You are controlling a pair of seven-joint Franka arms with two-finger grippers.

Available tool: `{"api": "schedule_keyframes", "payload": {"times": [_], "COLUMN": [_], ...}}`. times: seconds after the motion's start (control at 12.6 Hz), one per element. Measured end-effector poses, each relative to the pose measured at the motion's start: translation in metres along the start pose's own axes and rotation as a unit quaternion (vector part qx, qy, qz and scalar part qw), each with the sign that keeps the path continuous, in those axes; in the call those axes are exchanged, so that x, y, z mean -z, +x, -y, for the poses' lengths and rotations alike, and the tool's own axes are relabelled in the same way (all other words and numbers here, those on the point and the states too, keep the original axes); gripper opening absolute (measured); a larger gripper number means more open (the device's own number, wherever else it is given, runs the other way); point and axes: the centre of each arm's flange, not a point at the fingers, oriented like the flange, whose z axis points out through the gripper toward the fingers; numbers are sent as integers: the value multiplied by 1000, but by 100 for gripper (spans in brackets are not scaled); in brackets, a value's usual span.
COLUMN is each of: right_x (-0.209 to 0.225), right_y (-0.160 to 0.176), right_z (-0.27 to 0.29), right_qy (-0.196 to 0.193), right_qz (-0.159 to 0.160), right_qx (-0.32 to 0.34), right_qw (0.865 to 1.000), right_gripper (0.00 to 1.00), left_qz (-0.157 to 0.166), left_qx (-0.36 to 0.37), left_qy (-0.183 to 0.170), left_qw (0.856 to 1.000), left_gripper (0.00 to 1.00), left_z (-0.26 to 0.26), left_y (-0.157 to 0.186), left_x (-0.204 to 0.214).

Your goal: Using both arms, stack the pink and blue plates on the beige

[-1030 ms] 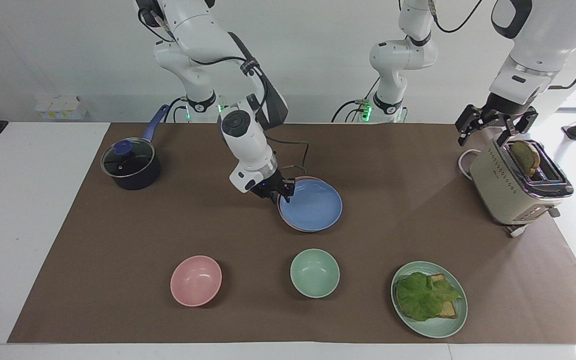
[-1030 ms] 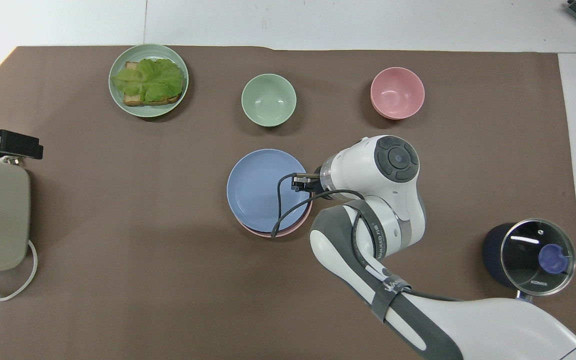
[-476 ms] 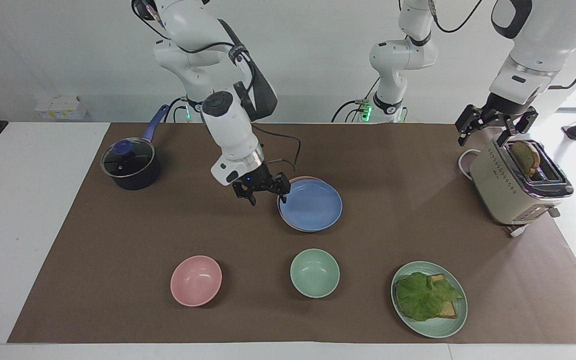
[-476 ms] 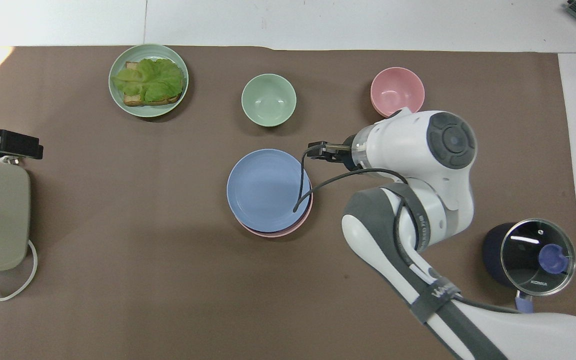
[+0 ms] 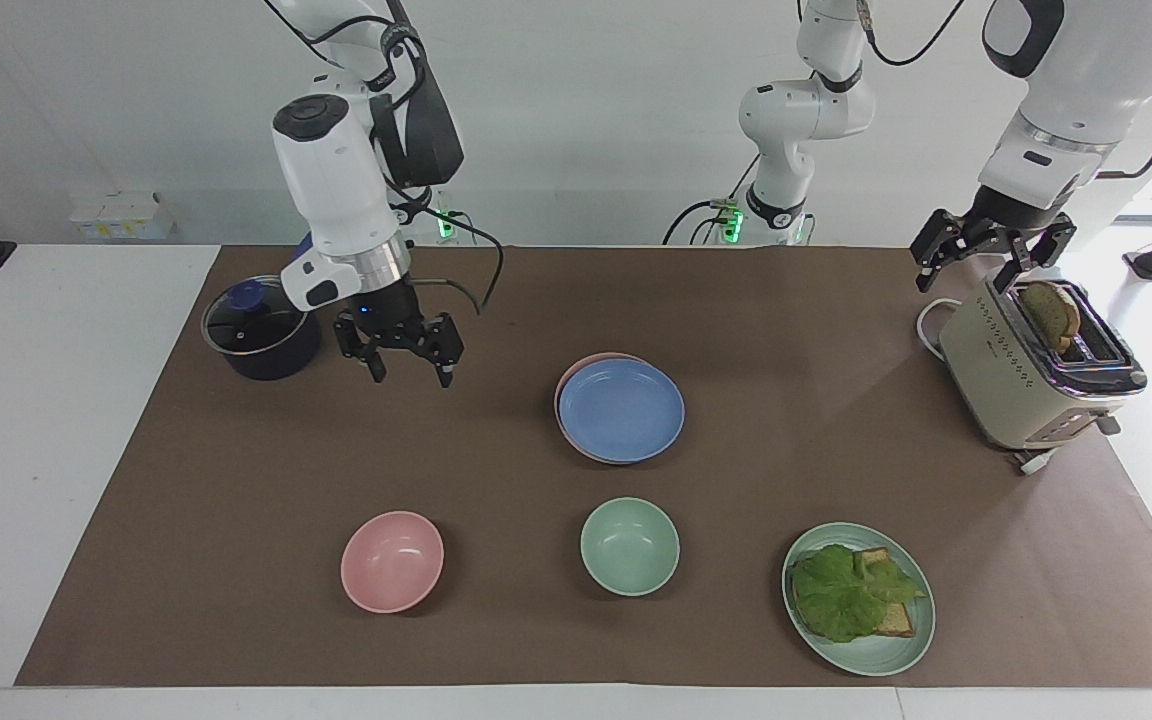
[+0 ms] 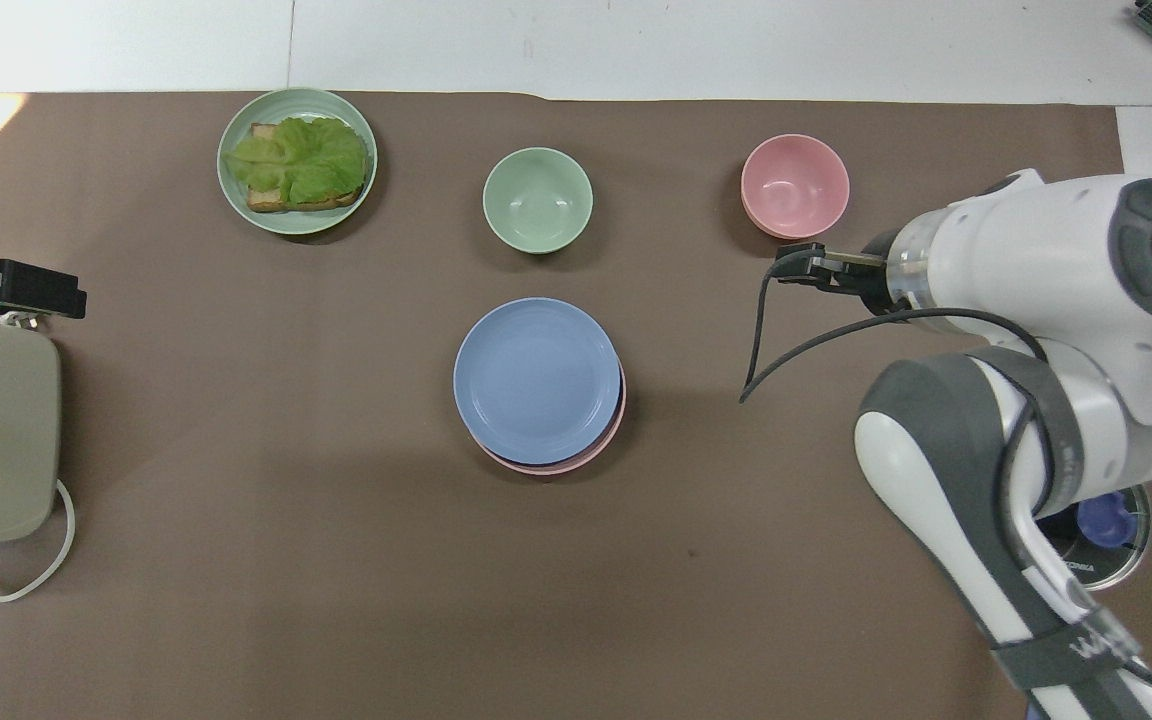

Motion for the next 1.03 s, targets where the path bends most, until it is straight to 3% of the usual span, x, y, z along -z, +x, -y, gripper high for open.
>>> {"api": "schedule_keyframes", "payload": {"times": [0.4,0.71,1.03], "right_x": [85,108,120], "right_y": [16,19,17], "right_z": [-78,-84,-85], "right_qy": [-39,-73,-84], "right_qz": [19,13,30], "right_qx": [25,41,65], "right_qw": [999,996,994], "right_gripper": [100,100,100], "left_qz": [0,0,0], "left_qx": [0,0,0], "left_qy": [0,0,0], "left_qw": [1000,1000,1000], "left_gripper": [100,100,100], "left_z": [0,0,0], "left_y": [0,0,0], "left_x": [0,0,0]}}
